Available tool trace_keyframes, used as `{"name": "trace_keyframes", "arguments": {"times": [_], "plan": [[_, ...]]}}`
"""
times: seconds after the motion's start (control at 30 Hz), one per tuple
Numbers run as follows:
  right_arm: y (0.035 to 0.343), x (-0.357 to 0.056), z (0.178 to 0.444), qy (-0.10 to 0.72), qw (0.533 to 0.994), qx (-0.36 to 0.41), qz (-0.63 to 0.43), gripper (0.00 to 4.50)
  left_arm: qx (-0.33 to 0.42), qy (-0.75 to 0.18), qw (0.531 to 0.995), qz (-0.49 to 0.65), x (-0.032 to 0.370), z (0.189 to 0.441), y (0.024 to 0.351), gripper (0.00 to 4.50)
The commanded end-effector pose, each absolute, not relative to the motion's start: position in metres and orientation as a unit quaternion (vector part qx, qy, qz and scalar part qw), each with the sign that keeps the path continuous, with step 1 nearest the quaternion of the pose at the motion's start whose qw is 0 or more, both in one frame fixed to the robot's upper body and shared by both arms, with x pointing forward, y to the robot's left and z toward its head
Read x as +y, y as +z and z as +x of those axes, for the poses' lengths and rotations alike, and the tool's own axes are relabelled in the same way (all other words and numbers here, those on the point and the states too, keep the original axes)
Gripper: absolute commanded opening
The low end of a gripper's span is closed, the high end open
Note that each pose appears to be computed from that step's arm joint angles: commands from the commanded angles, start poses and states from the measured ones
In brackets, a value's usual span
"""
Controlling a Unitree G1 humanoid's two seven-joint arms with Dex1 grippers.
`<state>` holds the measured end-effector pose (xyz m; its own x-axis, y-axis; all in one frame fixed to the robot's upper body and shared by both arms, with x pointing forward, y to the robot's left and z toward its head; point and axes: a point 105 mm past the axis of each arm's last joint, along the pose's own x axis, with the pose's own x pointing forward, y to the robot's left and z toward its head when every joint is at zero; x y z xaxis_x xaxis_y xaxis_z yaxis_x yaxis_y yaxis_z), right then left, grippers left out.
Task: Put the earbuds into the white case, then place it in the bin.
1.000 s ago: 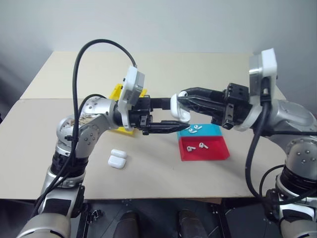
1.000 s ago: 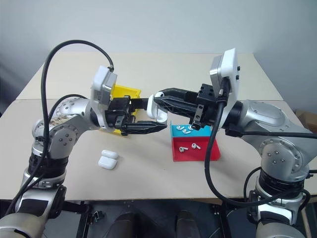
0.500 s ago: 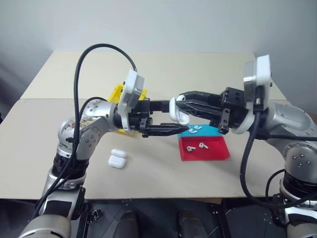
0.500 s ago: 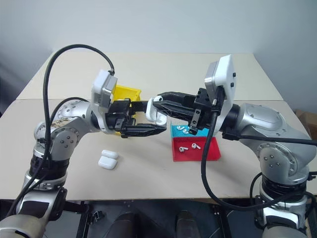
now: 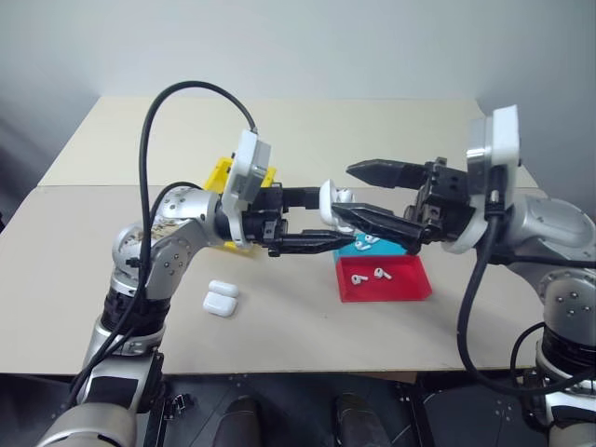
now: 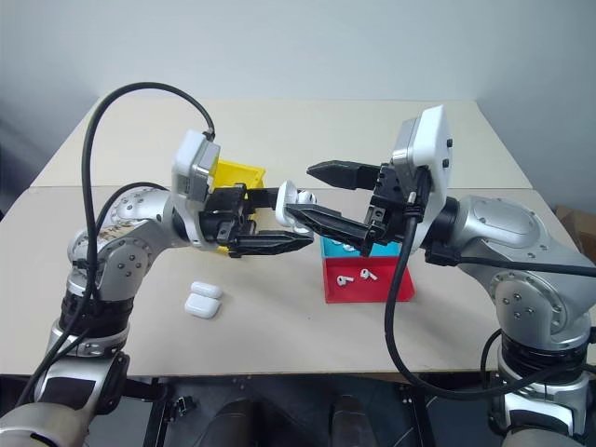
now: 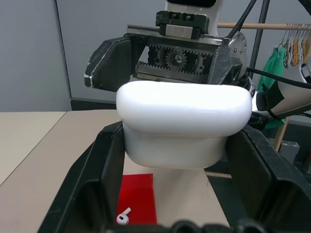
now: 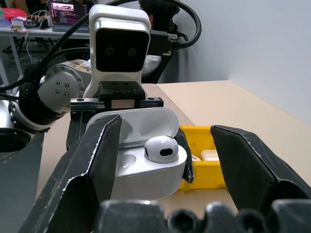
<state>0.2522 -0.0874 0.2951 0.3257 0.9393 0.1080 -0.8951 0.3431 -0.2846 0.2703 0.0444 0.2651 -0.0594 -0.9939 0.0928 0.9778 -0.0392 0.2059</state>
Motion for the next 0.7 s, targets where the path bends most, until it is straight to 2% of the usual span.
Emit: {"name": "trace_keyframes", "arguments": {"times": [0.03,0.13,0.23,0.3,0.43,0.6,0.7], "plan": [[0.317,-0.104,0.257,0.546,0.817,-0.148,-0.110,3.53,-0.138,-0.715,0.682,0.060,0.054,0.267,0.279,2.81],[0.316,-0.119,0.275,0.528,0.827,-0.102,-0.160,3.53,-0.137,-0.712,0.686,0.061,0.065,0.268,0.280,2.81],[0.302,-0.131,0.295,0.521,0.823,-0.042,-0.220,3.53,-0.136,-0.709,0.689,0.063,0.070,0.267,0.279,2.81],[0.287,-0.137,0.315,0.505,0.820,0.009,-0.269,3.14,-0.135,-0.705,0.693,0.063,0.071,0.267,0.278,2.81],[0.259,-0.140,0.341,0.514,0.777,0.076,-0.354,2.12,-0.139,-0.700,0.698,0.060,0.075,0.266,0.277,2.81],[0.229,-0.141,0.369,0.526,0.705,0.134,-0.456,2.12,-0.142,-0.691,0.706,0.061,0.079,0.266,0.277,2.81],[0.215,-0.137,0.384,0.536,0.676,0.162,-0.479,2.12,-0.144,-0.685,0.712,0.063,0.081,0.267,0.278,2.81]]}}
